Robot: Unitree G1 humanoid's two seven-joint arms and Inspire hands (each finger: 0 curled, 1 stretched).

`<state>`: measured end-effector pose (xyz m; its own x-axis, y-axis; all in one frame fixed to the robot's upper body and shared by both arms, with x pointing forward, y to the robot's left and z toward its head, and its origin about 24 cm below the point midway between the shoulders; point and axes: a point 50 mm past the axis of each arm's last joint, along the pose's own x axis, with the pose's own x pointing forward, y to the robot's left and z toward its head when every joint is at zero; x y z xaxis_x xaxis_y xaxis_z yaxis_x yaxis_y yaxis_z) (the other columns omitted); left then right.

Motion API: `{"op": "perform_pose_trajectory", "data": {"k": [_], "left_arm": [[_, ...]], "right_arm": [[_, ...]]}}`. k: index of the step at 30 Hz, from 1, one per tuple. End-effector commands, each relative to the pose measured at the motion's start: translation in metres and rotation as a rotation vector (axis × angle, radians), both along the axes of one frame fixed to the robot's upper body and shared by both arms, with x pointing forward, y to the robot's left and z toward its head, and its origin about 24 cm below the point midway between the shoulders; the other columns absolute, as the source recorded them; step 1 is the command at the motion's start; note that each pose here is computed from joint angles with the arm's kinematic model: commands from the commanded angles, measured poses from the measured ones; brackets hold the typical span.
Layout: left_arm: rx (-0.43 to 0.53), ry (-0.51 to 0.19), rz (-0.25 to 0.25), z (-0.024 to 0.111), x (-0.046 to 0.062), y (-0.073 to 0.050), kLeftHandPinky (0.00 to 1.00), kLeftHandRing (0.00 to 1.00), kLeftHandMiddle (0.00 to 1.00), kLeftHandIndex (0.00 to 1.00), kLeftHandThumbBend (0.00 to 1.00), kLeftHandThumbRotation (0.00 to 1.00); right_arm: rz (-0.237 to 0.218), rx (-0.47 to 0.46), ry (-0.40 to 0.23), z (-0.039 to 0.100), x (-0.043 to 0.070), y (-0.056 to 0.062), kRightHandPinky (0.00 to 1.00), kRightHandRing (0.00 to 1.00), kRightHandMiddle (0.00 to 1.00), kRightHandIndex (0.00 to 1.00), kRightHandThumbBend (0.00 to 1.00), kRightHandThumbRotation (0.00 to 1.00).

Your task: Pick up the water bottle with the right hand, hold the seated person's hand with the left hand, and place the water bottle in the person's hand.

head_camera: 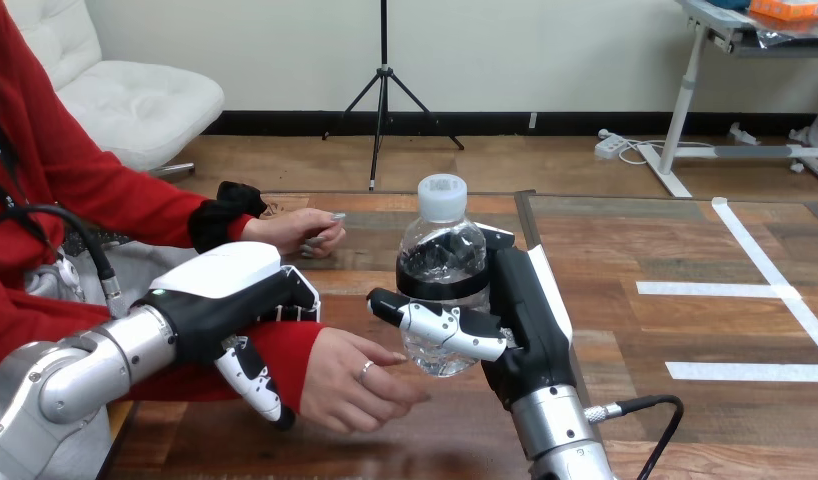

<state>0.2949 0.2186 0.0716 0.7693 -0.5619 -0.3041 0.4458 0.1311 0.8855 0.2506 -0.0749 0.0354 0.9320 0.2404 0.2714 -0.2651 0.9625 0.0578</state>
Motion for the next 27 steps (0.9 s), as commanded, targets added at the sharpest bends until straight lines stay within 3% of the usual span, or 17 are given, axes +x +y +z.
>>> {"op": "perform_pose_trajectory", "data": {"k": [1, 11, 17, 21, 27], "left_arm": [[-0.203, -0.255, -0.147, 0.066, 0.011, -0.042, 0.23, 0.29, 0.36, 0.36, 0.97, 0.00], [-0.222, -0.260, -0.186, 0.073, 0.007, -0.048, 0.25, 0.30, 0.37, 0.39, 0.99, 0.00], [-0.233, -0.264, -0.216, 0.078, 0.005, -0.050, 0.27, 0.32, 0.39, 0.41, 0.97, 0.00], [-0.250, -0.302, -0.276, 0.079, 0.005, -0.051, 0.29, 0.34, 0.40, 0.44, 0.98, 0.00], [-0.252, -0.288, -0.290, 0.080, 0.006, -0.051, 0.35, 0.40, 0.46, 0.52, 0.85, 0.00]], "right_arm": [[0.074, 0.216, -0.233, 0.059, 0.011, 0.052, 0.16, 0.21, 0.27, 0.29, 0.72, 0.00], [0.097, 0.256, -0.223, 0.059, 0.009, 0.059, 0.16, 0.21, 0.27, 0.28, 0.72, 0.00], [0.132, 0.273, -0.256, 0.061, 0.006, 0.063, 0.16, 0.21, 0.27, 0.29, 0.71, 0.00], [0.148, 0.294, -0.263, 0.061, 0.003, 0.068, 0.15, 0.21, 0.27, 0.29, 0.72, 0.00], [0.167, 0.305, -0.276, 0.061, 0.000, 0.072, 0.16, 0.22, 0.28, 0.30, 0.73, 0.00]]}}
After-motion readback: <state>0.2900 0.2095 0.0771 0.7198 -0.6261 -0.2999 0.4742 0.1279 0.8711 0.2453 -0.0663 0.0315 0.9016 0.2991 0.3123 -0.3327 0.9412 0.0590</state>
